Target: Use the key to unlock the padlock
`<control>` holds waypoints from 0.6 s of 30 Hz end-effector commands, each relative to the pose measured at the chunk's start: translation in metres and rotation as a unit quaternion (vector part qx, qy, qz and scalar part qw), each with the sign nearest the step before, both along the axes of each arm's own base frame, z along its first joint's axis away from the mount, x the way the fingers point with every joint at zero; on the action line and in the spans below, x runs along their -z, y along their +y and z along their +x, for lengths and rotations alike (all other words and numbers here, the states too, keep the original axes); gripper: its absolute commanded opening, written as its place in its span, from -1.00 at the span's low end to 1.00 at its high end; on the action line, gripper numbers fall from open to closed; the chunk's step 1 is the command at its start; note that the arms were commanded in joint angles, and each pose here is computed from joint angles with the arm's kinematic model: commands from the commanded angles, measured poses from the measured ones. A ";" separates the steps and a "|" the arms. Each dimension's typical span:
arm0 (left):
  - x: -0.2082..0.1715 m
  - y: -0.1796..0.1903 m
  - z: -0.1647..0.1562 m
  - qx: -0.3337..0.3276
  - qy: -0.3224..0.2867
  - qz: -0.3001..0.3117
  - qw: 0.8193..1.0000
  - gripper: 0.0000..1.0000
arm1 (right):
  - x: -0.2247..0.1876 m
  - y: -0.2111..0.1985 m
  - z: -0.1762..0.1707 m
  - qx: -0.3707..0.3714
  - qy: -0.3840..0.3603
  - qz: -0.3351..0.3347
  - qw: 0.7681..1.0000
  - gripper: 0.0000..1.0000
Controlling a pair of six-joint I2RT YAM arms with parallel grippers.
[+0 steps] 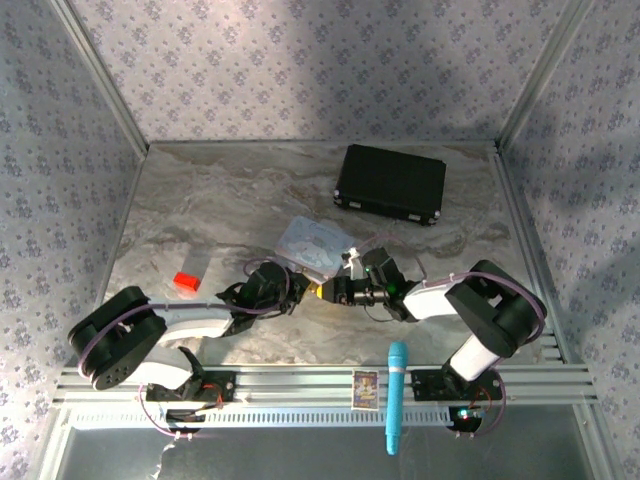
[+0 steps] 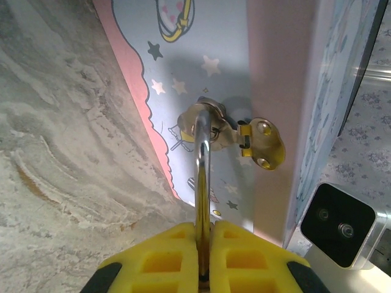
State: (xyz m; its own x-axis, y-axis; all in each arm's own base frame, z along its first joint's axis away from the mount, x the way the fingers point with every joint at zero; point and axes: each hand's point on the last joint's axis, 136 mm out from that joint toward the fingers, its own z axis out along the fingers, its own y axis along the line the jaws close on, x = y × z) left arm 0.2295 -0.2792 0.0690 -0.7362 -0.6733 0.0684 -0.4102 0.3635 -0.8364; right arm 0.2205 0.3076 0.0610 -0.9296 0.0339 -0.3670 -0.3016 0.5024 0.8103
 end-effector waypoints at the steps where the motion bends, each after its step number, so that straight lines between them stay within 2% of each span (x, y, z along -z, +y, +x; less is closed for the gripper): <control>1: -0.013 -0.015 -0.014 0.039 0.001 -0.030 0.999 -1.00 | 0.009 -0.021 0.026 0.078 0.002 -0.036 0.996 -0.40; 10: -0.008 -0.011 -0.014 0.036 0.007 -0.018 0.999 -1.00 | 0.007 -0.030 0.024 0.092 0.005 -0.029 0.995 -0.38; 18: 0.009 -0.012 -0.015 0.036 0.025 0.005 0.999 -1.00 | -0.014 -0.032 0.024 0.098 -0.014 -0.027 0.995 -0.05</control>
